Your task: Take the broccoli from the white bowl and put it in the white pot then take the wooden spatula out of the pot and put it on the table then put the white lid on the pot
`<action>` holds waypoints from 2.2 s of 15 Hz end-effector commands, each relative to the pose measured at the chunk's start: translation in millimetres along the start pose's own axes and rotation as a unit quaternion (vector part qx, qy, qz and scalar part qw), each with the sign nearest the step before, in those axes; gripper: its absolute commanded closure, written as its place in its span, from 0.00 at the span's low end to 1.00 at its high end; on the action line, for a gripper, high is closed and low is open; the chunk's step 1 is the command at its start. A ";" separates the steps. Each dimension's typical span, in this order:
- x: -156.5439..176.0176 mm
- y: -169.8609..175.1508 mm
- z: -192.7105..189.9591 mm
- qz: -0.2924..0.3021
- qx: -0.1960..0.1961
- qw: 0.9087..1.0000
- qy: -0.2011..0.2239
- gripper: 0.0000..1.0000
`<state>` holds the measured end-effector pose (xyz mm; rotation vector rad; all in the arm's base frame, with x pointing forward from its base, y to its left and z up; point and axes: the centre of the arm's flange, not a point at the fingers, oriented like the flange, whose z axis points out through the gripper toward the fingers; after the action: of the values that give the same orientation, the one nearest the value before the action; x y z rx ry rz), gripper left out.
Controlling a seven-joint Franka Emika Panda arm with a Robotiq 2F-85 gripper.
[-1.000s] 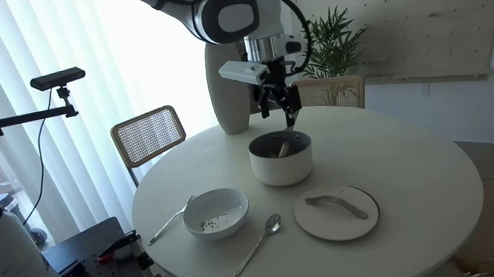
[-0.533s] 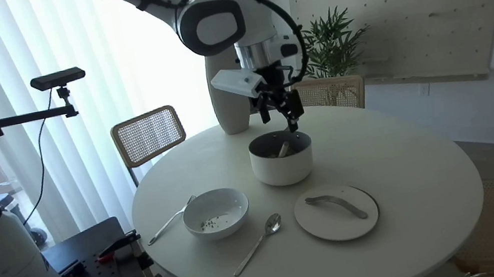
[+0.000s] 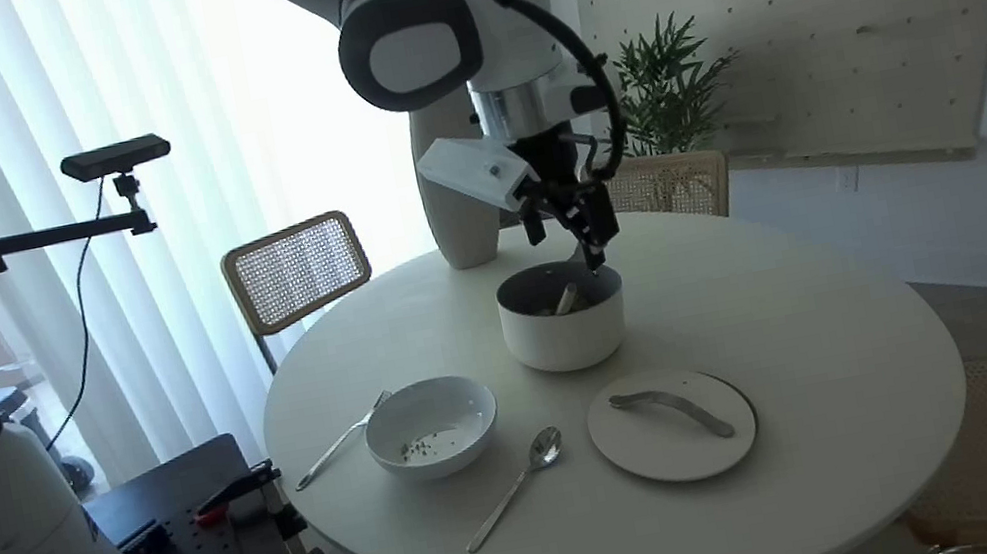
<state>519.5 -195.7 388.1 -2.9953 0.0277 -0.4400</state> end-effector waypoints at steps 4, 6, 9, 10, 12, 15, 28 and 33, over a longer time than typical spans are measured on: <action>-45.7 15.0 -4.4 0.011 0.070 0.997 0.007 0.00; -62.2 19.0 -1.5 0.020 0.083 0.996 0.003 0.00; -83.9 29.1 1.0 0.029 0.089 0.996 0.007 0.00; -89.0 32.3 1.2 0.033 0.090 0.995 0.011 0.00; -61.6 31.3 9.5 0.035 0.099 0.994 0.021 0.00; -38.0 24.3 12.7 0.045 0.117 0.991 0.049 0.00; 36.9 3.7 38.4 0.091 0.097 0.991 0.004 0.00; 16.2 6.9 36.4 0.103 0.091 0.990 -0.013 0.00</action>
<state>556.6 -199.5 351.9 -2.7880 0.2524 -0.3961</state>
